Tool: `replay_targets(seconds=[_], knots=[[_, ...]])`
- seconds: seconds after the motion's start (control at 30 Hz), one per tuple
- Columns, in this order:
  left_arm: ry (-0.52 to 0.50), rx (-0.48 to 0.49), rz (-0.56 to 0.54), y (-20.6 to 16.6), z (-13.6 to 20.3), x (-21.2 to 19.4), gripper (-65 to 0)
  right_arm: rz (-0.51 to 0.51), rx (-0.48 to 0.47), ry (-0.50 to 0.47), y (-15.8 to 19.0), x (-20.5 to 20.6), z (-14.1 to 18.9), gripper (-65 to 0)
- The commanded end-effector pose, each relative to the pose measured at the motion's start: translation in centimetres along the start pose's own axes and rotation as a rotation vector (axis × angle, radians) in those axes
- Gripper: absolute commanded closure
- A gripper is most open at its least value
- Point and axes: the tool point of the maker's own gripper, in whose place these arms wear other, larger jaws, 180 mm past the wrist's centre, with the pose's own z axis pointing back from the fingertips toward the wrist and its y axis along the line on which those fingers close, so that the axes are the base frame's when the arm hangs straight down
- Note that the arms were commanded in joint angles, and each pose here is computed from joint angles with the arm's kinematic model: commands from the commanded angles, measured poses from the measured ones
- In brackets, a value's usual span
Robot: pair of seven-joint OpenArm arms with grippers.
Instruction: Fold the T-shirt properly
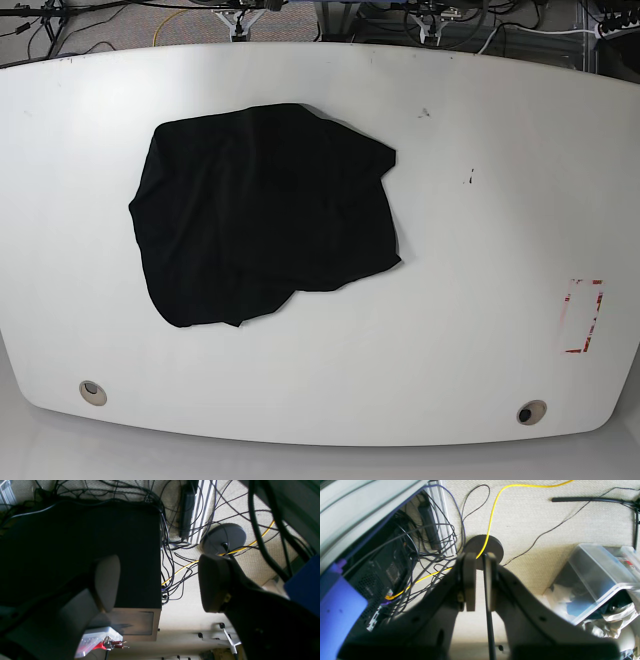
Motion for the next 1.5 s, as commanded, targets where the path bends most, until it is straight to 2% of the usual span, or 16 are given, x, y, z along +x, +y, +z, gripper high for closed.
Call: replay_targets(seconds=[0.0, 0.47, 0.73, 1.47], knots=[[-0.001, 0.005, -0.003, 0.2, 0.0, -0.2, -45.2, 0.002, -0.005, 0.003, -0.1, -0.3, 0.0, -6.3], [0.008, 0.005, 0.004, 0.5, -0.1, -1.0, -41.9, 0.004, -0.005, 0.01, 0.0, -0.6, 0.0, -6.2], [-0.002, 0.009, 0.0, 0.5, 0.0, -0.3, -44.5, 0.004, -0.006, 0.012, -0.1, -0.7, 0.0, -6.0], [-0.005, 0.019, 0.004, 1.0, 0.0, -0.3, -44.6, -0.001, -0.004, 0.03, 0.0, -1.6, 0.0, -6.2]])
